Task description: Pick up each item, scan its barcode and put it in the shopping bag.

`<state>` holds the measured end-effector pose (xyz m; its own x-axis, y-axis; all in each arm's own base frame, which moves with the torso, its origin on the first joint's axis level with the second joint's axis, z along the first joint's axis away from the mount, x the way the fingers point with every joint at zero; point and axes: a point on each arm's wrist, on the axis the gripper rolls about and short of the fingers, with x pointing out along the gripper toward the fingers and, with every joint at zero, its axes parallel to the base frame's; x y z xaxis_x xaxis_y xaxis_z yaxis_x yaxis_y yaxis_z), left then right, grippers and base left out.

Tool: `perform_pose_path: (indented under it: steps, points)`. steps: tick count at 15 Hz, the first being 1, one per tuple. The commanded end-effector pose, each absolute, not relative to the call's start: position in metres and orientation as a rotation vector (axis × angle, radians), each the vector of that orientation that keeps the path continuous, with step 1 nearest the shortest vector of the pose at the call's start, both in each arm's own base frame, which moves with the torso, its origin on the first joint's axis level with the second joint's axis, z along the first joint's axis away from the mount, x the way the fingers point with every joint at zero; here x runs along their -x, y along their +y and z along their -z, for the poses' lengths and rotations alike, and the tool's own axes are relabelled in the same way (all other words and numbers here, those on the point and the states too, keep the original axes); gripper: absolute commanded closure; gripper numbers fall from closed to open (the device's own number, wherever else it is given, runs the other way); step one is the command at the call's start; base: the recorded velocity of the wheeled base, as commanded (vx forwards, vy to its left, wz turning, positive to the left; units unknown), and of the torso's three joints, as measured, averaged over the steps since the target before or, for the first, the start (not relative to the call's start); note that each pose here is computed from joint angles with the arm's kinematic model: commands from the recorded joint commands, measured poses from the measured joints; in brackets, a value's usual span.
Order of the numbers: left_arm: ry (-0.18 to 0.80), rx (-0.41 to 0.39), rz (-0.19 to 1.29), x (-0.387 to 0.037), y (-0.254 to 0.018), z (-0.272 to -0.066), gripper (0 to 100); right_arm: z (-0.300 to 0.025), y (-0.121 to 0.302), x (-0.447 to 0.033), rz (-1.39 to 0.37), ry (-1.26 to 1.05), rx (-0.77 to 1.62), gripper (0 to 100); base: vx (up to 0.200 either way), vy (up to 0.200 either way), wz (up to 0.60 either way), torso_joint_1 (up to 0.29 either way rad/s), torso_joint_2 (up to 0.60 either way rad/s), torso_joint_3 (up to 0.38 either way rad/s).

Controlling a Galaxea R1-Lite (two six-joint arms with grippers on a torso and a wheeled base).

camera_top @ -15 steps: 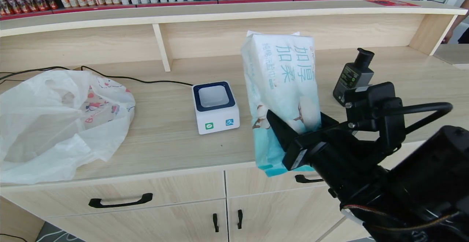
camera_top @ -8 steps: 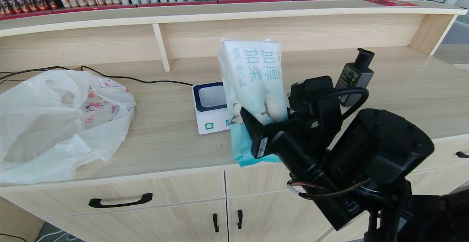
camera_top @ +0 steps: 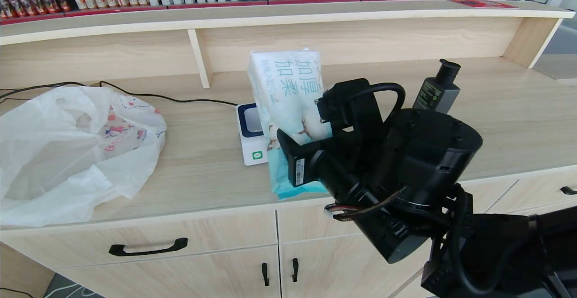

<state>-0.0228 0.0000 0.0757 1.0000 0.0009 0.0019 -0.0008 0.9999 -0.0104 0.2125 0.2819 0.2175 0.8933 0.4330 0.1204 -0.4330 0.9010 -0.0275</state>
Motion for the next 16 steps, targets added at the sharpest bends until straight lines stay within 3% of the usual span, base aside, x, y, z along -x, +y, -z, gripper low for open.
perform_pose_path:
  steps: [1,16]
  points:
    - [-0.005,0.011,-0.002,0.023,0.0,-0.076,0,-0.219,0.291,-0.21,-0.47,-0.122,-0.012,100,0.0,0.0,0.0,0.0,0.0,0.0]
    - [-0.005,0.011,-0.003,0.023,0.0,-0.076,0,-0.193,0.312,-0.193,-0.493,-0.005,-0.07,100,0.0,0.0,0.0,0.0,0.0,0.0]
